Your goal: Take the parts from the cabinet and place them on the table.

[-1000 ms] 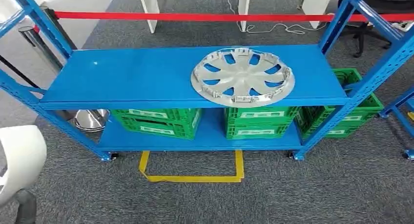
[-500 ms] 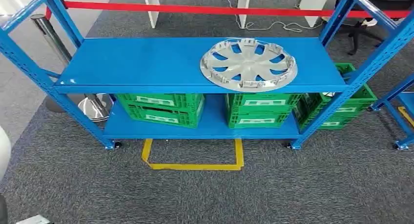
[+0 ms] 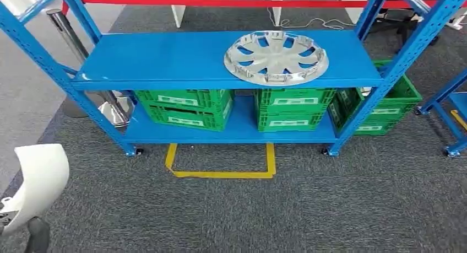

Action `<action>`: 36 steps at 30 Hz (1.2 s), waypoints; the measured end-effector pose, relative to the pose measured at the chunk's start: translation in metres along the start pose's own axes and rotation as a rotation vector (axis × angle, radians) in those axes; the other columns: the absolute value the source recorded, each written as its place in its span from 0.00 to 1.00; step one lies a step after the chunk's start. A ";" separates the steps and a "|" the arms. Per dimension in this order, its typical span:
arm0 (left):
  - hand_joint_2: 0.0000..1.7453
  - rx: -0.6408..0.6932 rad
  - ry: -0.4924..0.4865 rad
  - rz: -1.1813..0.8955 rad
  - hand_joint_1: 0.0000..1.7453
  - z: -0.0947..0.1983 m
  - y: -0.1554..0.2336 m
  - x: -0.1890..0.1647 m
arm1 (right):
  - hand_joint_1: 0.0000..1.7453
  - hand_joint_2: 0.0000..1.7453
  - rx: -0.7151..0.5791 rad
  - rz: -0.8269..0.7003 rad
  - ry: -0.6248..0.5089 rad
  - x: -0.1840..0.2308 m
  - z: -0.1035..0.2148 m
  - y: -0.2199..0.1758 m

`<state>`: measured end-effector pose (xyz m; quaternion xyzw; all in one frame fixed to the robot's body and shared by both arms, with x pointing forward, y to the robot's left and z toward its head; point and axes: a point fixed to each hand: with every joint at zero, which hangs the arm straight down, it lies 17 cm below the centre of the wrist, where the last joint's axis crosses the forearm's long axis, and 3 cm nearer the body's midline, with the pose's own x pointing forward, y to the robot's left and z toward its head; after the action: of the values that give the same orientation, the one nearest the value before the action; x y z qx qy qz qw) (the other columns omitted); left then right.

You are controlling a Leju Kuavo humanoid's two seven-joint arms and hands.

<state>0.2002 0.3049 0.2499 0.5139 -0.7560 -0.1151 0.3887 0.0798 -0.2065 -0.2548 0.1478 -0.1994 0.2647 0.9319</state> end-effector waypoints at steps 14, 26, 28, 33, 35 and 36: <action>1.00 -0.057 -0.028 0.051 1.00 -0.002 -0.018 0.005 | 0.00 1.00 -0.021 -0.034 -0.011 0.006 -0.003 0.001; 1.00 -0.061 -0.013 0.107 1.00 -0.007 -0.031 -0.002 | 0.00 1.00 -0.199 -0.258 -0.166 0.067 -0.019 -0.009; 1.00 -0.071 -0.001 0.139 1.00 -0.006 -0.034 -0.003 | 0.00 1.00 -0.177 -0.284 -0.220 0.078 -0.017 -0.008; 1.00 -0.063 0.007 0.185 1.00 -0.010 -0.036 -0.005 | 0.00 1.00 -0.147 -0.296 -0.256 0.081 -0.012 -0.014; 1.00 -0.063 0.011 0.189 1.00 -0.010 -0.037 -0.006 | 0.00 1.00 -0.160 -0.296 -0.257 0.080 -0.011 -0.021; 1.00 -0.064 0.010 0.189 1.00 -0.010 -0.037 -0.006 | 0.00 1.00 -0.160 -0.295 -0.256 0.079 -0.011 -0.021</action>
<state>0.2338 0.2960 0.2322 0.4281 -0.7952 -0.0992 0.4178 0.1565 -0.1850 -0.2321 0.1334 -0.3129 0.0879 0.9362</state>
